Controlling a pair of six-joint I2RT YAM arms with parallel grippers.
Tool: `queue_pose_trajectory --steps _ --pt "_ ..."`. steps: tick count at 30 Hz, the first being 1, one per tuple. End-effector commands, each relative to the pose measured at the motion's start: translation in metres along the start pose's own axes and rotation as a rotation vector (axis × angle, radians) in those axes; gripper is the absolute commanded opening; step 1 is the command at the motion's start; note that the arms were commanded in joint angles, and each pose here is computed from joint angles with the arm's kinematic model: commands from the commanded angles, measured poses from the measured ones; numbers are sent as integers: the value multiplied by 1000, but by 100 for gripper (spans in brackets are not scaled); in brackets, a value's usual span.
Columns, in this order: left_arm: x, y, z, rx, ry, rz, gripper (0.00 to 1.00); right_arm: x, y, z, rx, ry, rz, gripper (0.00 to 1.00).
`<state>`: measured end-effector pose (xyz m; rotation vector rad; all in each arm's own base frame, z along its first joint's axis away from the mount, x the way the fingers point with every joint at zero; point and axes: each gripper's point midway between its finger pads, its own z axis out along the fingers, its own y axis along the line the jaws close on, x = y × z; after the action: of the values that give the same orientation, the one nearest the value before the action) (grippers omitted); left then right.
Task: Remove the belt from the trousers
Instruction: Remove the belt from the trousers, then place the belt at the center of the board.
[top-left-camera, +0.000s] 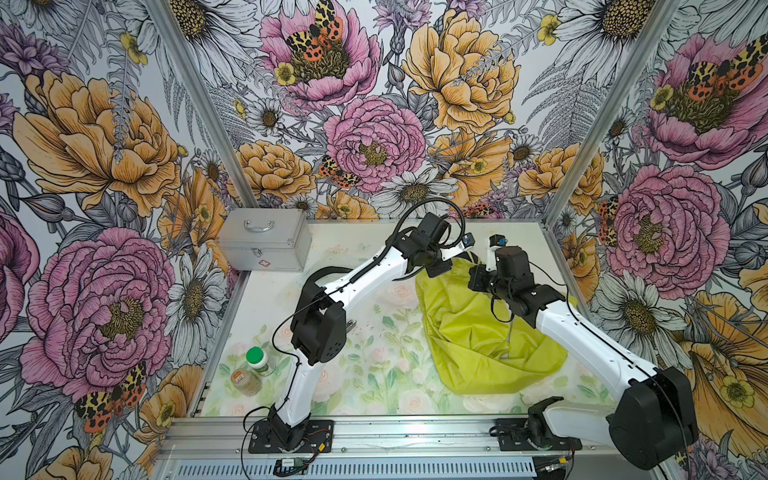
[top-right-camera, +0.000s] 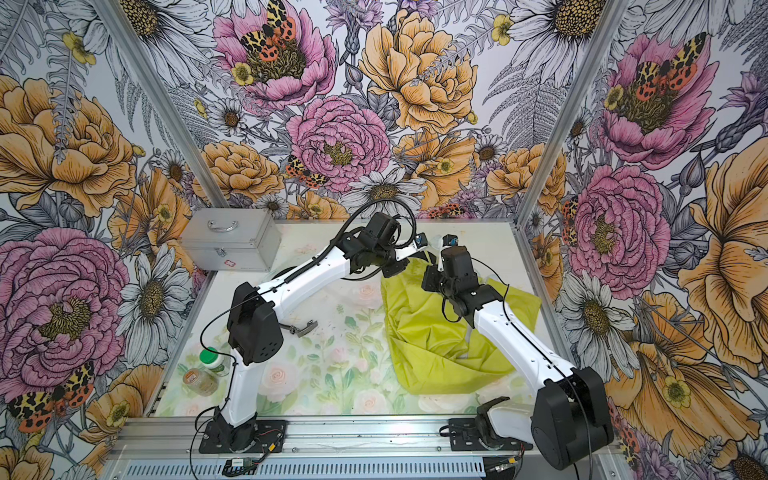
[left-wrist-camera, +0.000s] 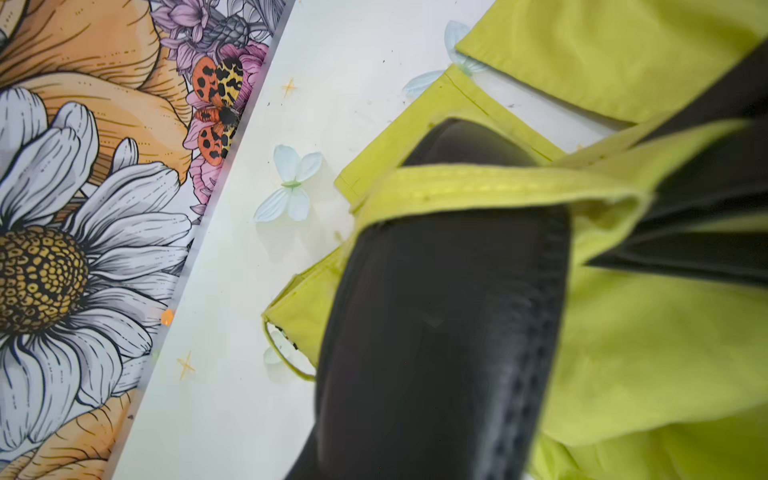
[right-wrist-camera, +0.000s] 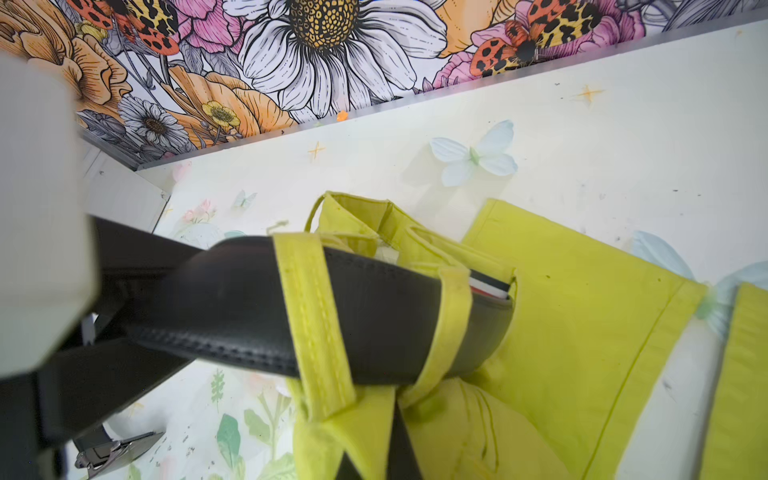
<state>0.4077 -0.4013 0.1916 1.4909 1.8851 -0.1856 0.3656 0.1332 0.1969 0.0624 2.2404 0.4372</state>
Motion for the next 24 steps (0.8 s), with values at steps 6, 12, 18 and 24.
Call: queue_pose_trajectory --steps 6,12,18,24 --pt "6 44 -69 -104 -47 -104 0 -7 -15 3 54 -19 24 0" --pt "-5 61 -146 -139 -194 -180 0 1 -21 18 74 23 61 0" --pt "5 79 -211 -237 -371 -239 0 5 -14 34 43 69 86 0" --pt "45 71 -218 -240 -494 -349 0 -4 -3 41 16 71 99 5"
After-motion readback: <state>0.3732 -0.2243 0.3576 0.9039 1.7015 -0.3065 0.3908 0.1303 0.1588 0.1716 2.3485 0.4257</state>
